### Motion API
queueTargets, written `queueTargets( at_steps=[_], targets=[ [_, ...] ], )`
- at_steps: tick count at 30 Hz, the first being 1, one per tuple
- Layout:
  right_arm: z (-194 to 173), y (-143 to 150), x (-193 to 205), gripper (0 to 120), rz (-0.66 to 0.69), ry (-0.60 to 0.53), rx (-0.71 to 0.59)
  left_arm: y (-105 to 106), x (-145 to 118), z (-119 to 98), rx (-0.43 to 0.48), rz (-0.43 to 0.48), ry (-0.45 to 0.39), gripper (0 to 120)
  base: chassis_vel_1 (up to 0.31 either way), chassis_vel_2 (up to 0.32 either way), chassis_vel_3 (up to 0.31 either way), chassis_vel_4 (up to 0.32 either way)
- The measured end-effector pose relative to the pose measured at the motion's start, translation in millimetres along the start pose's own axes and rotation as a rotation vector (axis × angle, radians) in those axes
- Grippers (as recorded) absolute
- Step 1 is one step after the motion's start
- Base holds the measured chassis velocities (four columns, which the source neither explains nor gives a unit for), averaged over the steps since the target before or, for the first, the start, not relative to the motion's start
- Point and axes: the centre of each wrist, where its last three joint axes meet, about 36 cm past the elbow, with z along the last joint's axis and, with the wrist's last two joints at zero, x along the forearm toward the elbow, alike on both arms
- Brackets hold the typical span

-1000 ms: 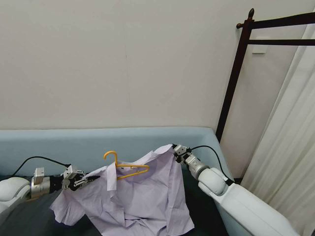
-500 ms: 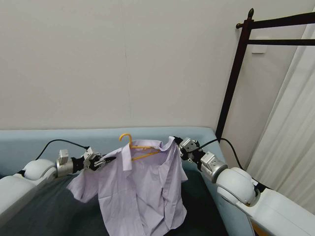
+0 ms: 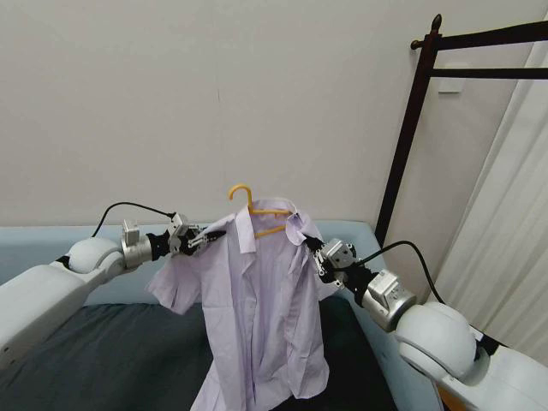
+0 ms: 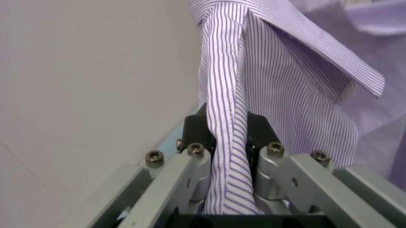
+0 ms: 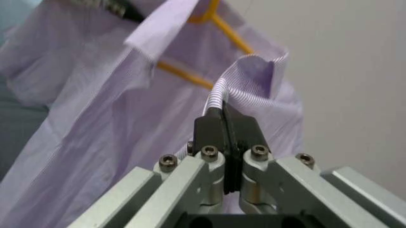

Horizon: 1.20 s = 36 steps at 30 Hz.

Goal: Pick up the clothes from the sofa and hang them on the clothes hanger.

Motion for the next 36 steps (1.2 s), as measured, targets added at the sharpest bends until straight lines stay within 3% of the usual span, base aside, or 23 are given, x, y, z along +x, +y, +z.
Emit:
queueTargets(
  at_steps=[2,6,11,12,17,19,26,36],
  targets=[
    [7,7,1,0,0.014,0.004,-0.012,4,-3,-24,-0.016,0.001,-0.031,8,0.0,0.0,0.0,0.0],
    [13,14,0,0,0.016,0.008,-0.027,5,-9,-51,-0.02,0.013,-0.062,8,0.0,0.0,0.0,0.0],
    [12,15,2,0,0.036,0.007,-0.077,2,-21,-74,-0.031,0.043,-0.085,8,0.0,0.0,0.0,0.0],
    [10,15,4,5,0.042,0.006,-0.09,2,-21,-76,-0.033,0.043,-0.086,8,0.0,0.0,0.0,0.0],
    [1,13,16,19,0.075,0.004,-0.143,1,-22,-77,-0.018,0.036,-0.092,8,0.0,0.0,0.0,0.0],
    [-4,8,25,30,0.096,0.001,-0.154,-1,-26,-75,-0.01,0.039,-0.092,8,0.0,0.0,0.0,0.0],
    [-21,3,41,53,0.14,-0.012,-0.211,-3,-27,-73,-0.004,0.043,-0.091,8,0.0,0.0,0.0,0.0],
    [-29,-24,18,90,0.264,0.013,-0.368,-26,-35,-61,0.014,0.108,-0.077,8,0.0,0.0,0.0,0.0]
  ],
)
